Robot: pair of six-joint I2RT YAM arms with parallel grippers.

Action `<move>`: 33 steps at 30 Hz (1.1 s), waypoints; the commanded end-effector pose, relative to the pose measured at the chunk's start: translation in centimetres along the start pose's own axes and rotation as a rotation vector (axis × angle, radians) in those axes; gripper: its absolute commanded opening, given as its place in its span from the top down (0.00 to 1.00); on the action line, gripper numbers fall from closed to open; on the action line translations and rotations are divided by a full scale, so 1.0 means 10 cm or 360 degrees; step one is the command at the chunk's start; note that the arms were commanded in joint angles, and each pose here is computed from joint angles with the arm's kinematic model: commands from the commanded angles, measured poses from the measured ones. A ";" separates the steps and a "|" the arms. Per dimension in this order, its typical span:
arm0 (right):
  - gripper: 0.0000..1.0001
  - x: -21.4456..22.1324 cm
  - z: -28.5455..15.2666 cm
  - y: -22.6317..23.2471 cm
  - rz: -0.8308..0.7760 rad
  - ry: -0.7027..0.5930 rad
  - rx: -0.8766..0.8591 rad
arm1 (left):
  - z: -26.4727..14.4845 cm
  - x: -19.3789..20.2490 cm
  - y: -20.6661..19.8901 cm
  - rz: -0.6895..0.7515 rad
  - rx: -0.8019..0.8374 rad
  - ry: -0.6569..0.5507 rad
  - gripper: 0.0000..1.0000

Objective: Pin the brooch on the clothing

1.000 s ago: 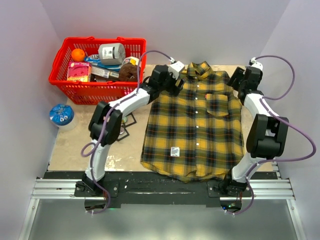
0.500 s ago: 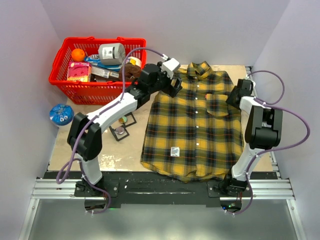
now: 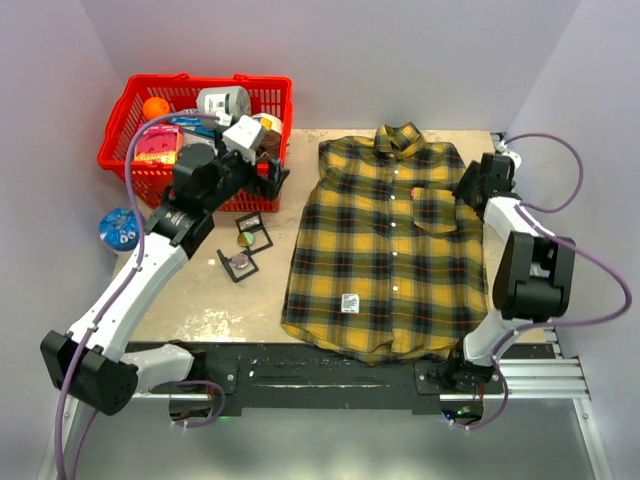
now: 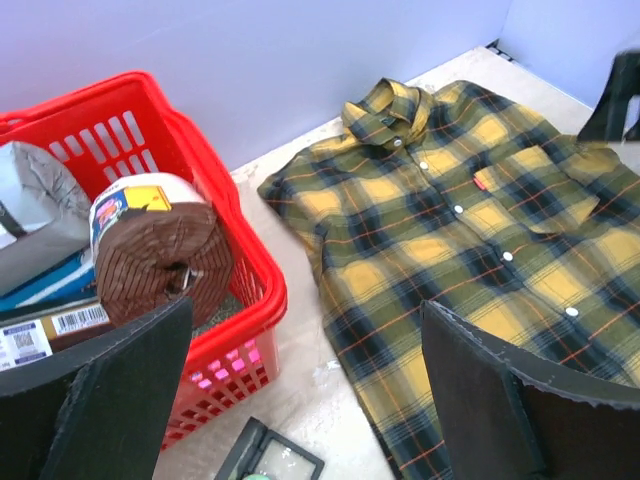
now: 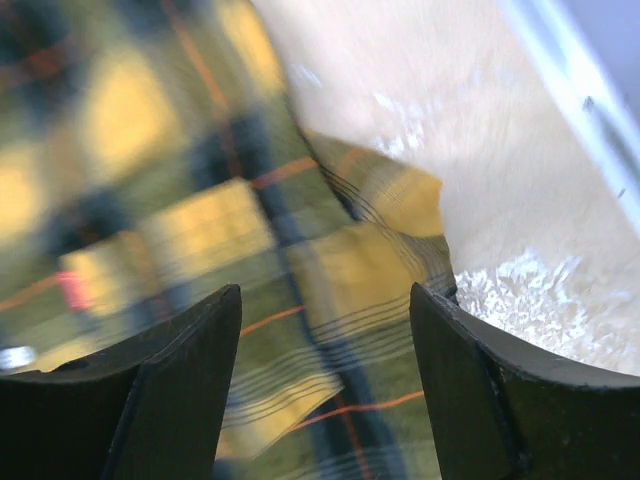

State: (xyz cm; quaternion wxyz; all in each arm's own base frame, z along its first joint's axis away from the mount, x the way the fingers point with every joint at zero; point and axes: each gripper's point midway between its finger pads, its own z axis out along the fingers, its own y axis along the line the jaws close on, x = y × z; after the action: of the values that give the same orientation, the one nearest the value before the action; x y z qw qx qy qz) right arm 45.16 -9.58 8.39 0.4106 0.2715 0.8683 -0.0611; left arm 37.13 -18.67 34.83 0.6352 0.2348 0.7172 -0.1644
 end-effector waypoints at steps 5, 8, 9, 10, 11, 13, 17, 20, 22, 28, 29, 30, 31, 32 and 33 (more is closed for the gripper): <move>0.27 -0.34 -1.22 0.88 -0.0163 -0.0363 -0.0335 | -0.20 0.90 -0.05 -0.0061 0.0002 0.0279 0.01; 0.27 -0.12 -1.65 1.24 -0.0204 -0.0377 -0.0531 | -0.21 1.15 0.15 -0.0033 -0.0174 0.0434 0.01; 0.27 -0.06 -1.76 1.32 -0.0198 -0.0380 -0.0586 | -0.19 1.16 0.16 -0.0024 -0.0181 0.0458 0.01; 0.27 0.04 -1.86 1.37 -0.0165 -0.0372 -0.0645 | -0.20 1.18 0.18 -0.0016 -0.0190 0.0472 0.01; 0.27 0.12 -2.01 1.54 -0.0163 -0.0387 -0.0753 | -0.21 1.19 0.21 -0.0011 -0.0226 0.0479 0.01; 0.27 0.36 -2.23 1.80 -0.0208 -0.0328 -0.0935 | -0.21 1.25 0.22 -0.0008 -0.0236 0.0495 0.01; 0.28 0.71 -2.54 2.12 -0.0320 -0.0234 -0.1117 | -0.23 1.39 0.25 -0.0013 -0.0271 0.0564 0.03; 0.29 0.76 -2.68 2.21 -0.0307 -0.0228 -0.1199 | -0.22 1.59 0.33 -0.0007 -0.0348 0.0663 0.07; 0.29 0.72 -2.70 2.19 -0.0265 -0.0245 -0.1194 | -0.19 1.77 0.37 0.0001 -0.0379 0.0773 0.16; 0.29 0.49 -2.92 2.10 -0.0177 -0.0330 -0.1220 | -0.17 2.11 0.53 0.0029 -0.0545 0.0986 0.20; 0.29 0.46 -2.93 2.06 -0.0166 -0.0342 -0.1204 | -0.18 2.13 0.55 0.0029 -0.0565 0.0990 0.20; 0.29 0.44 -2.96 2.02 -0.0159 -0.0357 -0.1200 | -0.17 2.14 0.56 0.0024 -0.0579 0.0987 0.20; 0.29 0.36 -3.03 1.97 -0.0137 -0.0393 -0.1209 | -0.18 2.17 0.57 0.0024 -0.0585 0.0998 0.19; 0.29 0.35 -3.06 1.93 -0.0130 -0.0403 -0.1205 | -0.18 2.20 0.60 0.0027 -0.0599 0.1012 0.19; 0.29 0.31 -3.07 1.89 -0.0117 -0.0425 -0.1183 | -0.17 2.27 0.60 0.0019 -0.0602 0.1043 0.19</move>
State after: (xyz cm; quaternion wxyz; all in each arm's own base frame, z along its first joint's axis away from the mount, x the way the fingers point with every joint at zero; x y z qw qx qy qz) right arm 33.08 19.64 25.38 0.5526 0.0276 0.8061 0.2098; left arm 36.03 -10.80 12.27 0.3889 0.1835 0.9021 0.0360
